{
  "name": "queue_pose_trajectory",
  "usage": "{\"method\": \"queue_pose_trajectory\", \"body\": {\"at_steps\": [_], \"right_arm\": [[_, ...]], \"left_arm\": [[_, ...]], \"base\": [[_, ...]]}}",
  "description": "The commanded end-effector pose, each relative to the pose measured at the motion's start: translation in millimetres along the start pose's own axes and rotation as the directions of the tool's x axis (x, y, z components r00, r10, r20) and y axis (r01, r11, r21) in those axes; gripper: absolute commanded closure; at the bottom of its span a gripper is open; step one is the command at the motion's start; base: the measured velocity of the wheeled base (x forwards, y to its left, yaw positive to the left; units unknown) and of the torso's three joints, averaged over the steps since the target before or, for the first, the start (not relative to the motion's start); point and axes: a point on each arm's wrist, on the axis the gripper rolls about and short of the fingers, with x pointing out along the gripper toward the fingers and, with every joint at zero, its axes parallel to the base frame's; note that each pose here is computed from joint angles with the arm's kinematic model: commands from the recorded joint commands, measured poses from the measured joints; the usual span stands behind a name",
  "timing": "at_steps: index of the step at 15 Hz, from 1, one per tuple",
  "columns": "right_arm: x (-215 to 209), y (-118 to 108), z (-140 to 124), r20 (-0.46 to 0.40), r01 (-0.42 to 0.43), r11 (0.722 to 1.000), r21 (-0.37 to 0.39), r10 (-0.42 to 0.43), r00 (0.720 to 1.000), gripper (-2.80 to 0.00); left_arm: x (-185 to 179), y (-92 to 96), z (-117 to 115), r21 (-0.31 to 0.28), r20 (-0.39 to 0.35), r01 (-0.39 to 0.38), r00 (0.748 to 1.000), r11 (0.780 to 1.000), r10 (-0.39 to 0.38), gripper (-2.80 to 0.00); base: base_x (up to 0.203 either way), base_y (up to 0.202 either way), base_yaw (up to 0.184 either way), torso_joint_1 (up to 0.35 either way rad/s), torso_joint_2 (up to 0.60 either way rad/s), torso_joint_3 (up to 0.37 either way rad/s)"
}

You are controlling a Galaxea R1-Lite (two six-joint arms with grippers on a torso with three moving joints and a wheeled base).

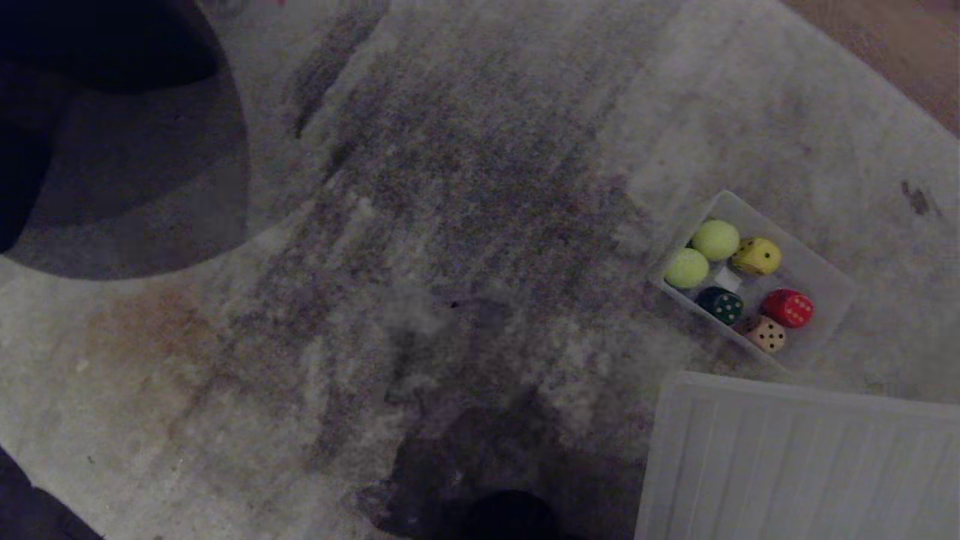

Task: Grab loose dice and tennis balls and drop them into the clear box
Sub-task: Close the lid

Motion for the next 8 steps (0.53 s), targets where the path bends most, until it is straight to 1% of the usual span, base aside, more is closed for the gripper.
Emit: {"method": "queue_pose_trajectory", "body": {"at_steps": [1,8], "right_arm": [[0.1,0.0,0.0,-0.002,0.001,1.0,0.0,-0.001,1.0,0.0],[0.1,0.0,-0.4,-0.002,0.001,1.0,-0.001,-0.001,1.0,0.0]], "left_arm": [[0.2,0.0,-0.4,-0.002,-0.003,-0.002,1.0,1.0,0.002,0.0],[0.2,0.0,-0.4,-0.002,-0.003,-0.002,1.0,1.0,0.002,0.0]], "base": [[0.001,0.011,-0.166,0.002,0.0,0.001],[0.0,0.011,-0.161,0.002,0.0,0.003]]}}
